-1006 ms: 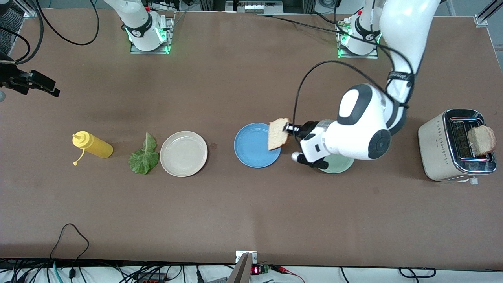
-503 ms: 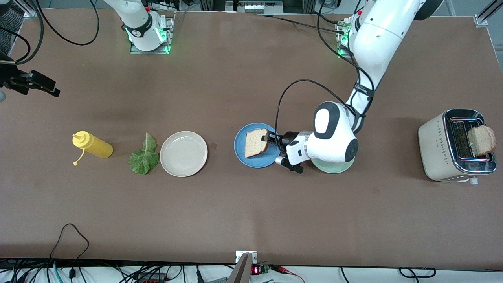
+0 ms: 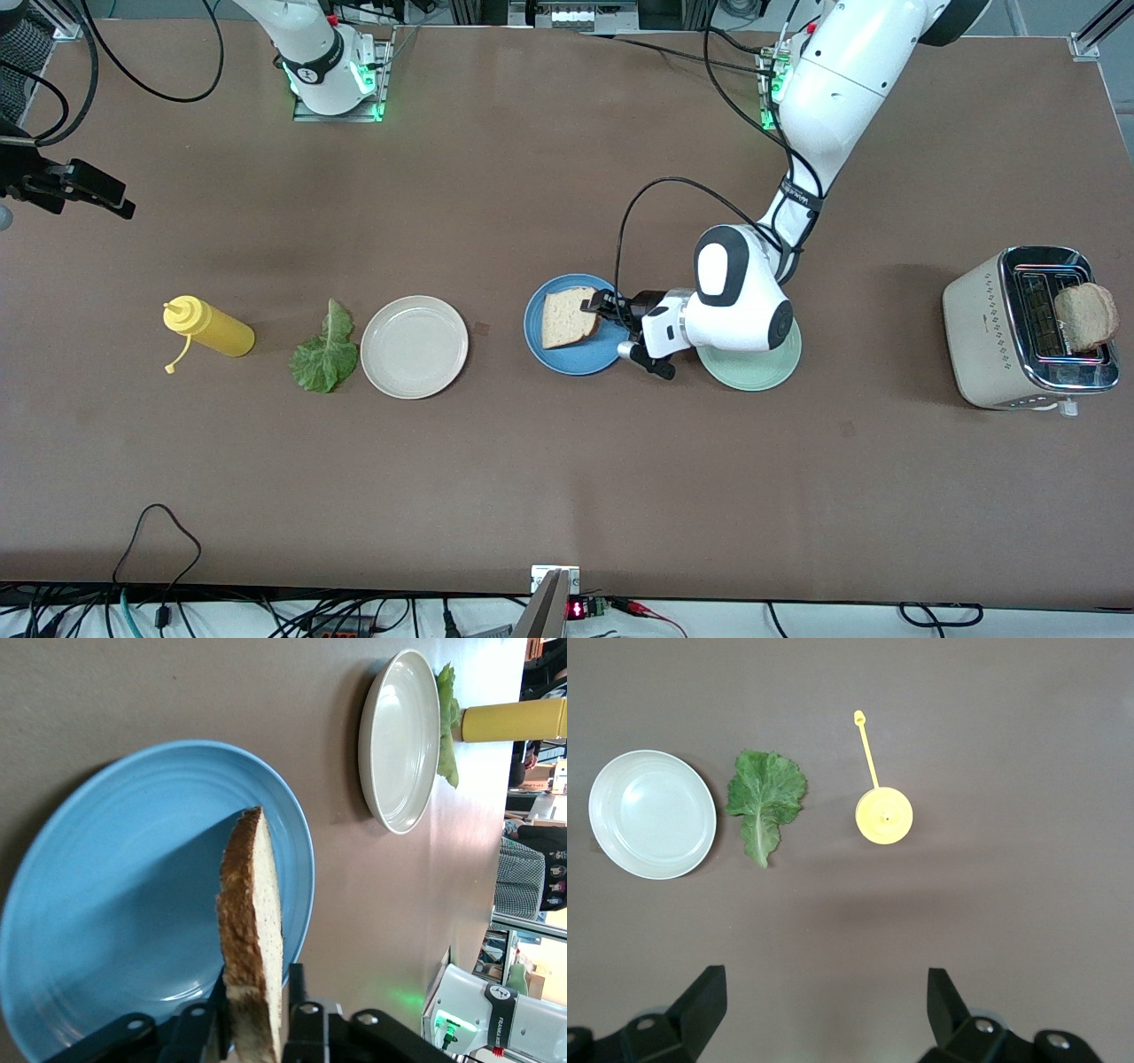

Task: Make sandwich in blue plate with both arms
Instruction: 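Release the bread onto the blue plate and withdraw the left gripper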

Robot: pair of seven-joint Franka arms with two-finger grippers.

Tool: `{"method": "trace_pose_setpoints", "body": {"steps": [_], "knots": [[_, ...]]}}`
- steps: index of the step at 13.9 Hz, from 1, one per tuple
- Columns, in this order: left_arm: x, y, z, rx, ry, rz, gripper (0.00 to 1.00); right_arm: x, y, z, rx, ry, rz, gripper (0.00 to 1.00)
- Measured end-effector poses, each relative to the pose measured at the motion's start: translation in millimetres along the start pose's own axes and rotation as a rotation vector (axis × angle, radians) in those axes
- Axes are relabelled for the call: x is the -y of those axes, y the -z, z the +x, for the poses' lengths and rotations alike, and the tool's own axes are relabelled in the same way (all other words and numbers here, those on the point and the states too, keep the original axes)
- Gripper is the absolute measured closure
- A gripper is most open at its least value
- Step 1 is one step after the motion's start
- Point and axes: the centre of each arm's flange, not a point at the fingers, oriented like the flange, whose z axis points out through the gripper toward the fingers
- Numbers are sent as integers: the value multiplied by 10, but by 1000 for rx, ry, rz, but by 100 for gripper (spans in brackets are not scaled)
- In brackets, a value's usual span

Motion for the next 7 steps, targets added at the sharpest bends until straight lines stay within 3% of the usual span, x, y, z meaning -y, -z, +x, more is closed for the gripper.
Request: {"method": "trace_pose_setpoints", "body": {"steps": [2, 7], "knots": [[-25, 214, 5, 25, -65, 77, 45, -1, -1, 1, 0, 0, 0, 0], [-305, 1184, -151, 196, -143, 380, 0, -1, -2, 3, 0, 0, 0, 0]]}}
